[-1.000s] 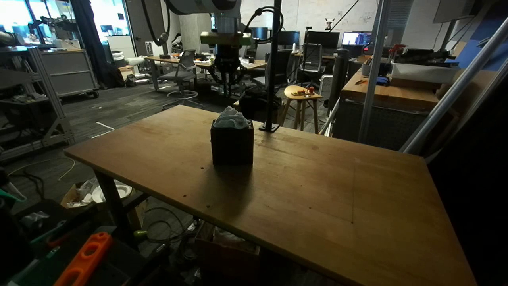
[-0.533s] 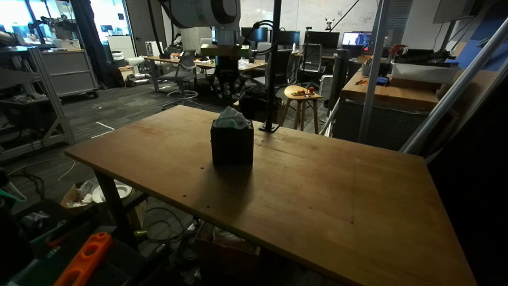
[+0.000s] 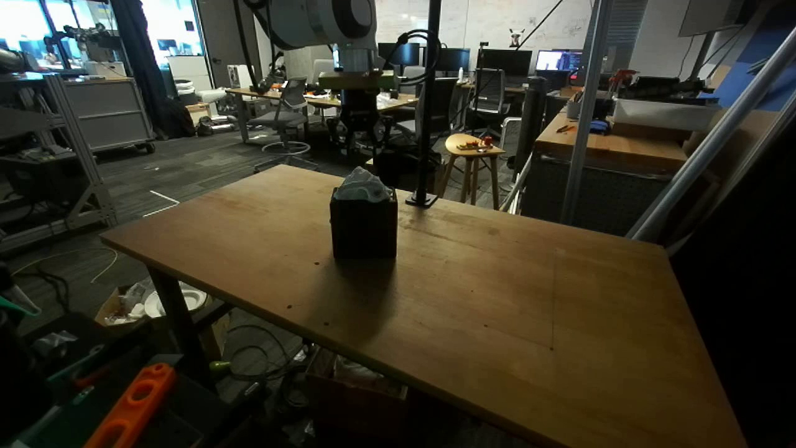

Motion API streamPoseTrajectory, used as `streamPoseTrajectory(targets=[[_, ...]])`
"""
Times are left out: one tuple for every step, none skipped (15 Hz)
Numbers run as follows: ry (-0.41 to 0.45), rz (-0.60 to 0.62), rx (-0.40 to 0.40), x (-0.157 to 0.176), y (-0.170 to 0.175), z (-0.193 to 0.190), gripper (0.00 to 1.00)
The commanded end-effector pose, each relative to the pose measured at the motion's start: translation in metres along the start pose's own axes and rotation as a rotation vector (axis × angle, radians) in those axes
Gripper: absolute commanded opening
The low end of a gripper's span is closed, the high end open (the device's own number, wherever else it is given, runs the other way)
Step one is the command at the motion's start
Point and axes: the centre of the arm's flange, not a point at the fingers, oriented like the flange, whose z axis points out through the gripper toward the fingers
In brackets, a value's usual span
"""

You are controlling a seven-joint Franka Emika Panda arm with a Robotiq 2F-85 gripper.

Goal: Put the towel inside the box

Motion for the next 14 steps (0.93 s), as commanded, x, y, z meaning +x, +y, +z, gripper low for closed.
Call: streamPoseTrajectory(targets=[[-0.002,-0.015,-0.012,0.008,-0.003,0.002,0.55],[-0.003,-0.015,-0.008,0.007,-0.004,0.004,0.54],[-0.005,-0.013,-0.004,0.006,-0.005,0.008,0.54],[-0.008,-0.012,-0.001,0.005,-0.004,0.015,0.54],[-0.012,-0.013,0.000,0.003,-0.004,0.018,0.53],[-0.021,-0.014,-0.001,0.001,-0.003,0.024,0.53],[-0.028,-0.013,-0.001,-0.001,-0.002,0.028,0.53],[-0.031,-0.012,0.001,-0.003,-0.001,0.030,0.44],[-0.032,-0.009,0.002,-0.004,0.000,0.032,0.28],[-0.035,-0.005,0.002,-0.006,0.001,0.035,0.21],[-0.034,-0.004,0.004,-0.008,0.001,0.034,0.12],[-0.035,-0.003,0.003,-0.009,0.002,0.035,0.10],[-0.033,-0.001,0.003,-0.011,0.003,0.035,0.09],[-0.030,0.001,0.003,-0.013,0.003,0.035,0.06]])
